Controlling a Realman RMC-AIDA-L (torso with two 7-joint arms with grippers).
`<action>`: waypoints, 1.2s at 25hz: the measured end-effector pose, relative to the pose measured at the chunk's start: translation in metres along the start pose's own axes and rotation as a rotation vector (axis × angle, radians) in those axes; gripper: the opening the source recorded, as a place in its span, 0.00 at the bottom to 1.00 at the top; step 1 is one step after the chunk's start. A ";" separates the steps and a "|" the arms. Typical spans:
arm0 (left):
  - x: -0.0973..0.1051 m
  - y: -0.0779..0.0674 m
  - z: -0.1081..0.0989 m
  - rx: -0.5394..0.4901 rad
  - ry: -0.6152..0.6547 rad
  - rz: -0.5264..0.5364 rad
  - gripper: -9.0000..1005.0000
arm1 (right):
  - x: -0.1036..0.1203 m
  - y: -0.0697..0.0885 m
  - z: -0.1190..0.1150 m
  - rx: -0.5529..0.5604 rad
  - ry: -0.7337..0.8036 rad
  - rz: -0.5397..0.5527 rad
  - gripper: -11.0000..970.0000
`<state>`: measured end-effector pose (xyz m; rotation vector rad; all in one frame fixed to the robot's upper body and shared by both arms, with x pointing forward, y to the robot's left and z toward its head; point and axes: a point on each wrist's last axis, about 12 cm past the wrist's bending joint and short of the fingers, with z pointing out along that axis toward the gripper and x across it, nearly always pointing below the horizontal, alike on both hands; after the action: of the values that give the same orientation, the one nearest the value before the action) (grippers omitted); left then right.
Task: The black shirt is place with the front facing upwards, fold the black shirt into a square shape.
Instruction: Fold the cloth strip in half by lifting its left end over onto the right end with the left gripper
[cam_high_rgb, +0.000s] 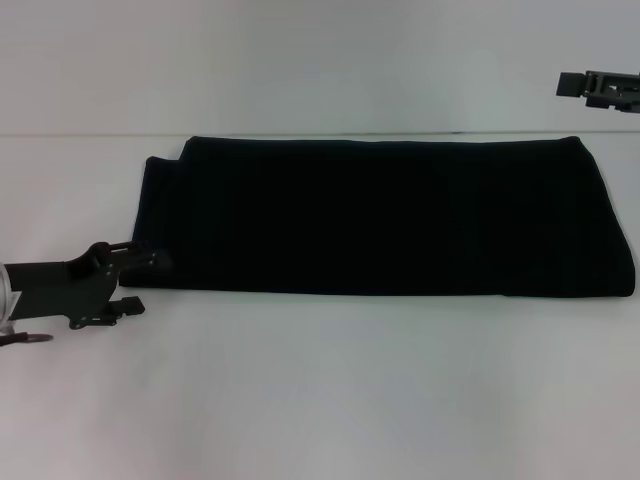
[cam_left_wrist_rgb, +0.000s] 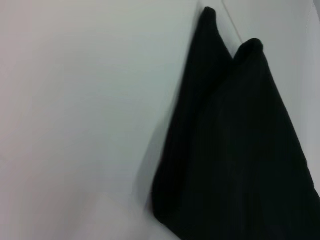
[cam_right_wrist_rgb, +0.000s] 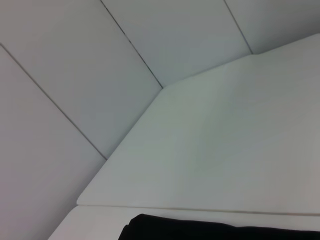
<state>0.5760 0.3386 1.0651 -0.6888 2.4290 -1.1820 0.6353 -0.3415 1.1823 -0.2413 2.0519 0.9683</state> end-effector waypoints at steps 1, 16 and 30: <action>0.000 0.000 0.001 -0.006 -0.003 -0.002 0.86 | 0.000 0.000 0.000 0.001 -0.001 0.000 0.91; -0.007 -0.002 0.007 -0.044 -0.041 0.013 0.86 | -0.003 -0.001 -0.001 0.010 -0.027 0.004 0.91; -0.011 -0.004 0.010 -0.062 -0.066 0.026 0.86 | -0.004 -0.001 0.000 0.005 -0.036 0.006 0.91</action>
<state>0.5914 0.3361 1.0635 -0.7011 2.4213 -1.0618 0.6381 -0.3426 1.1850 -0.2131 2.0230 0.9646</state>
